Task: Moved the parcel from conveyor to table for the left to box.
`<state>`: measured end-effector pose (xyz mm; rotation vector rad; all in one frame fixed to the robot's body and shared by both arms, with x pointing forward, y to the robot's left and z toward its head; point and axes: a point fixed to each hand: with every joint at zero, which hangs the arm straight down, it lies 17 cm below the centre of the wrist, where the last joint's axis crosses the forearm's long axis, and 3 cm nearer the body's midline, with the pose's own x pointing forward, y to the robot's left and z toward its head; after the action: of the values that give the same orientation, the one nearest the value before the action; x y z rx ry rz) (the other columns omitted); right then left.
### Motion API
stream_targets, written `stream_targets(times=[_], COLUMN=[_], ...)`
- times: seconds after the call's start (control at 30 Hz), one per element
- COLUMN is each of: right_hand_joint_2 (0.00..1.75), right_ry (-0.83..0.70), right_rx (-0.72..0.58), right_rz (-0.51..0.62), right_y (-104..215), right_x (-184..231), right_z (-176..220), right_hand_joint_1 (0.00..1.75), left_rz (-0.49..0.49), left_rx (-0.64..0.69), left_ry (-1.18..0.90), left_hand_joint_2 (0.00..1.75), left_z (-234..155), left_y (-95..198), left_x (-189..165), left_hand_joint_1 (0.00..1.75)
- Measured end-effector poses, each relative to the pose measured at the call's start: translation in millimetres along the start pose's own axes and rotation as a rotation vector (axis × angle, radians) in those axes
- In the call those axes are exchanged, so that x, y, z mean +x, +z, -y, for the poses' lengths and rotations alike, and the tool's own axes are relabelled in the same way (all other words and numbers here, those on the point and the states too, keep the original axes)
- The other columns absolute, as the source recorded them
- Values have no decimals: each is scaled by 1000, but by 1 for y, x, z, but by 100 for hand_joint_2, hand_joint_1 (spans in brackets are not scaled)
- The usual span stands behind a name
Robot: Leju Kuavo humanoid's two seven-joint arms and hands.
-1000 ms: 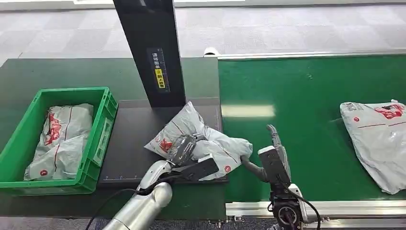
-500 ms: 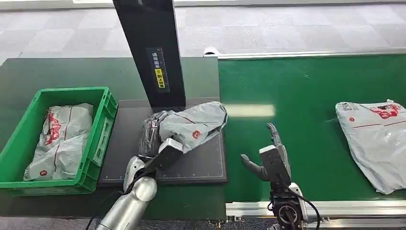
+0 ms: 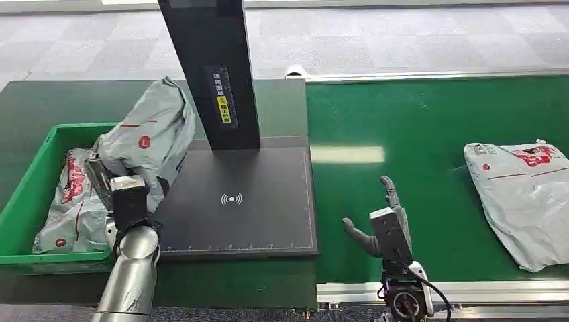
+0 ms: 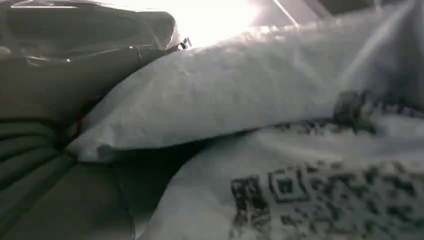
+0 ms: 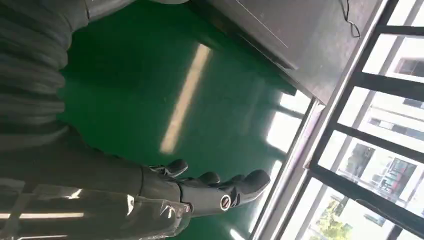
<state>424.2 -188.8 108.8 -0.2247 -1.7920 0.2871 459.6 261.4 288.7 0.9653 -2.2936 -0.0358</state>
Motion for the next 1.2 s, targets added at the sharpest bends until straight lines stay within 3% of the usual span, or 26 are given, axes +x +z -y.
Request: stream_targets(times=[0.2,0.5,0.63,0.77,0.87,0.97,1.0,1.03,1.07,1.1,1.2], right_hand_joint_2=[175,175,175,175,175,175,175,175,175,175,175], right_ry=[0,-2,1,4,5,9,9,12,12,13,16], right_rx=[4,17,19,20,18,13,15,17,20,24,31], right_rz=[-1,0,0,-9,-10,-12,-13,-11,-9,-7,-4], right_y=[0,2,3,5,8,9,9,9,9,9,9], right_x=[-1,0,0,-3,-2,-1,-1,0,1,2,3], right_z=[-1,-6,-6,-7,-6,-3,-3,-3,-3,-3,-4], right_hand_joint_1=[0,0,0,0,0,0,0,0,0,0,0], left_rz=[-29,-39,-60,-73,-157,-265,-297,-325,-345,-366,-392], left_rx=[233,356,356,244,143,29,-7,-45,-73,-98,-135], left_ry=[-110,-306,-350,-441,-488,-527,-536,-541,-544,-550,-564], left_hand_joint_2=[0,0,0,0,0,0,0,0,0,0,0], left_z=[-94,-169,-178,-155,-133,-110,-103,-95,-88,-82,-74], left_y=[-24,-25,-19,-12,-2,13,18,22,26,30,38], left_x=[-24,-43,-54,-71,-100,-133,-142,-150,-156,-162,-170], left_hand_joint_1=[175,175,175,166,164,113,77,66,45,0,0])
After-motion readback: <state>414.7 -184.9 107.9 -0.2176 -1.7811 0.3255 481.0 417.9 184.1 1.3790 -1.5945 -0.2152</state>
